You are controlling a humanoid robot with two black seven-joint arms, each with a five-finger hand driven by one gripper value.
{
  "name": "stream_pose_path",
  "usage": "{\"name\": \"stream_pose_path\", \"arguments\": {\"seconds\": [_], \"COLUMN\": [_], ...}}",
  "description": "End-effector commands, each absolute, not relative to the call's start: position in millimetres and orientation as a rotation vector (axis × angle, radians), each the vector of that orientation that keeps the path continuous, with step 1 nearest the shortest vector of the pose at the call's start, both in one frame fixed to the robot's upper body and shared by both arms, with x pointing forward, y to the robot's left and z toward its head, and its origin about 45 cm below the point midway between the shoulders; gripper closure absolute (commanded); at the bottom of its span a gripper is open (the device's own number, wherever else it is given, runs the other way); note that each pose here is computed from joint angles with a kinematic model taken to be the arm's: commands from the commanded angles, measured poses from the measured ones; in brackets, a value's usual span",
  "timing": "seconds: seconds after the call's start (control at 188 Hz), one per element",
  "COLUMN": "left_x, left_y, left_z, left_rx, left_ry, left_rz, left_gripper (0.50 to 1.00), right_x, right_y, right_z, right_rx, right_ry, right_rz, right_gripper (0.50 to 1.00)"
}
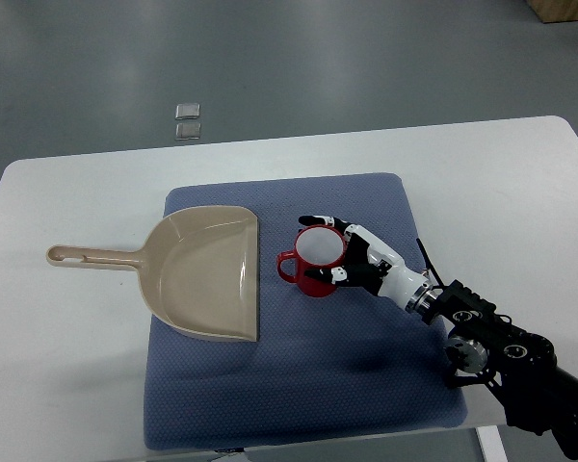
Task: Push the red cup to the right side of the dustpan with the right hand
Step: 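Push the red mug with the right hand toward the dustpan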
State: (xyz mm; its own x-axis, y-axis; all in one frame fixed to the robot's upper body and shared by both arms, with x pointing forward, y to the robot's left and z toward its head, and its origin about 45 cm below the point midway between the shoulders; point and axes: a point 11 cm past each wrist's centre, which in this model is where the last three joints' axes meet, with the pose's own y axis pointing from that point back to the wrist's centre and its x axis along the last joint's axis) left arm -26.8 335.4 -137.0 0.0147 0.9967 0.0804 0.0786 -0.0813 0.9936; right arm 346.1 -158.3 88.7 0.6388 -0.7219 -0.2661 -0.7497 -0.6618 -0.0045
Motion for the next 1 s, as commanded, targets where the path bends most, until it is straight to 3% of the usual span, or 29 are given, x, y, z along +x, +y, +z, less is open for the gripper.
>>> {"name": "stream_pose_path", "arguments": {"seconds": [0.0, 0.995], "left_x": [-27, -27], "left_y": [335, 335], "left_z": [-137, -137], "left_rx": [1.333, 1.333], "left_ry": [1.219, 1.219], "left_rz": [1.222, 1.222], "left_gripper": [0.5, 0.5], "right_x": [345, 337], "right_y": [-156, -137], "right_z": [88, 88], "right_rx": [-2.751, -2.821], "right_ry": [1.225, 1.156], "right_rz": [0.366, 0.321], "right_gripper": [0.574, 0.572]}}
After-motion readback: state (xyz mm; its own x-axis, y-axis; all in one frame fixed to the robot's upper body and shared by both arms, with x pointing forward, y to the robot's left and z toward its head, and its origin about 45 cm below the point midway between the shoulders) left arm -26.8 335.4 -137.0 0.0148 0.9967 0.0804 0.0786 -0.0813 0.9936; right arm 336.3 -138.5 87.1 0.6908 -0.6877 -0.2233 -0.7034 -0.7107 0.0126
